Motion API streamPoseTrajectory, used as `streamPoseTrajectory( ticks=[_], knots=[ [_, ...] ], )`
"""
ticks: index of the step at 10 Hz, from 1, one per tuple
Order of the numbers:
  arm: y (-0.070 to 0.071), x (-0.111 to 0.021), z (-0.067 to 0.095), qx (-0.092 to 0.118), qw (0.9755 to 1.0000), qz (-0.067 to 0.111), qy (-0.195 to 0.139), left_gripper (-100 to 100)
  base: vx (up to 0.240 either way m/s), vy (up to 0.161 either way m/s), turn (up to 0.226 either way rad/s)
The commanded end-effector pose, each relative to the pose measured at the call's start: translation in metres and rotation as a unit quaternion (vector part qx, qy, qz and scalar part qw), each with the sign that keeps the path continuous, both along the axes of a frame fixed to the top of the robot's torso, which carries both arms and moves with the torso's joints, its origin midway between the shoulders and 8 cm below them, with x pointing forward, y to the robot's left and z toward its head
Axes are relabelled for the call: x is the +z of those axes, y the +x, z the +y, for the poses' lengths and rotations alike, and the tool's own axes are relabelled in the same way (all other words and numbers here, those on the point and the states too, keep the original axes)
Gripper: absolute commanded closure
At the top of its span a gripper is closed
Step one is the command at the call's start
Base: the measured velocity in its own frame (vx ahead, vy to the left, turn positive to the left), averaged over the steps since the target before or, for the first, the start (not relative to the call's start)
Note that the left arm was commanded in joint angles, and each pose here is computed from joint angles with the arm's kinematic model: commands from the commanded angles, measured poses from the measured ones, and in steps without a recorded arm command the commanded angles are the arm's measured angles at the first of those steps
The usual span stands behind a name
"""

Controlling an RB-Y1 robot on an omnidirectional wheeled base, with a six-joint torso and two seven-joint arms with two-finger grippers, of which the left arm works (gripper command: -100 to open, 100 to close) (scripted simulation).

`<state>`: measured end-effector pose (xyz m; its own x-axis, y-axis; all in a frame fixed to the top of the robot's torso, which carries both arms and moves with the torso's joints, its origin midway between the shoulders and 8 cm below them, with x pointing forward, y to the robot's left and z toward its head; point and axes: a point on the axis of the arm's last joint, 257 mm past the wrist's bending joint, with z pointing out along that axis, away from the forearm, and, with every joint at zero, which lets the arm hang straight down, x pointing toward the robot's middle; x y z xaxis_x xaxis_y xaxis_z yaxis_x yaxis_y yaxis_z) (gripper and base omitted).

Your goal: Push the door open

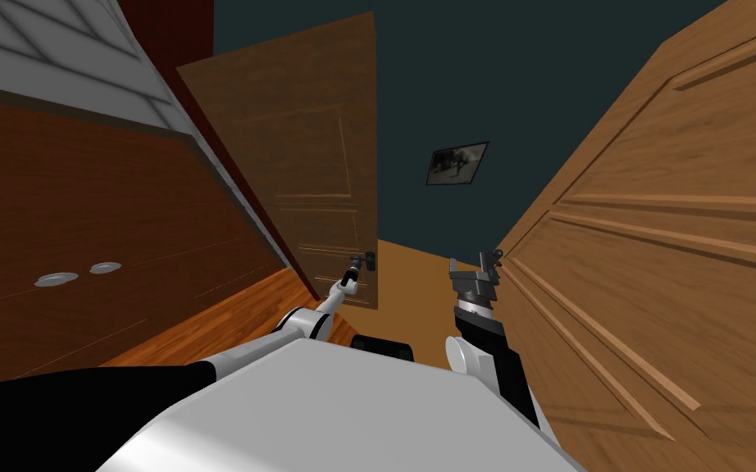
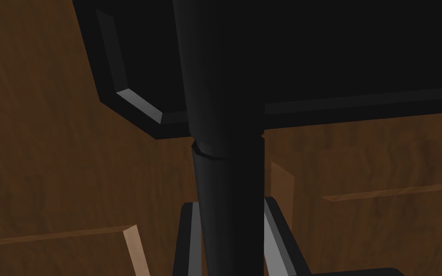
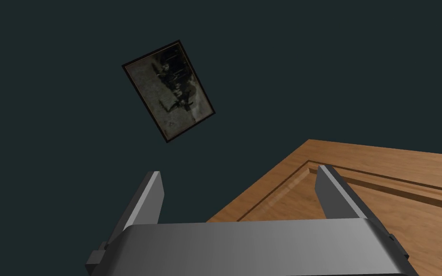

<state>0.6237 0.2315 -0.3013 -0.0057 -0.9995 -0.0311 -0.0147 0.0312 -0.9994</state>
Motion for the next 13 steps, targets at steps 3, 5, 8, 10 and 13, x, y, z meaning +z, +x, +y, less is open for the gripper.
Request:
streamPoseTrajectory(
  ticks=[3,5,8,10,13],
  knots=[
    [0.002,0.011,0.012,0.009,0.9999,-0.01,0.002,100,0.067,-0.05,0.016],
    [0.001,0.011,0.025,0.023,0.9997,-0.01,-0.003,100,0.132,-0.119,0.081],
    [0.0,0.01,0.035,0.038,0.9992,-0.009,-0.011,100,0.173,-0.141,0.079],
    [-0.003,0.007,0.041,0.043,0.999,-0.006,-0.011,100,0.107,-0.067,0.055],
    [-0.004,0.009,0.059,0.058,0.9982,-0.008,-0.011,100,0.156,-0.061,0.042]
  ],
)
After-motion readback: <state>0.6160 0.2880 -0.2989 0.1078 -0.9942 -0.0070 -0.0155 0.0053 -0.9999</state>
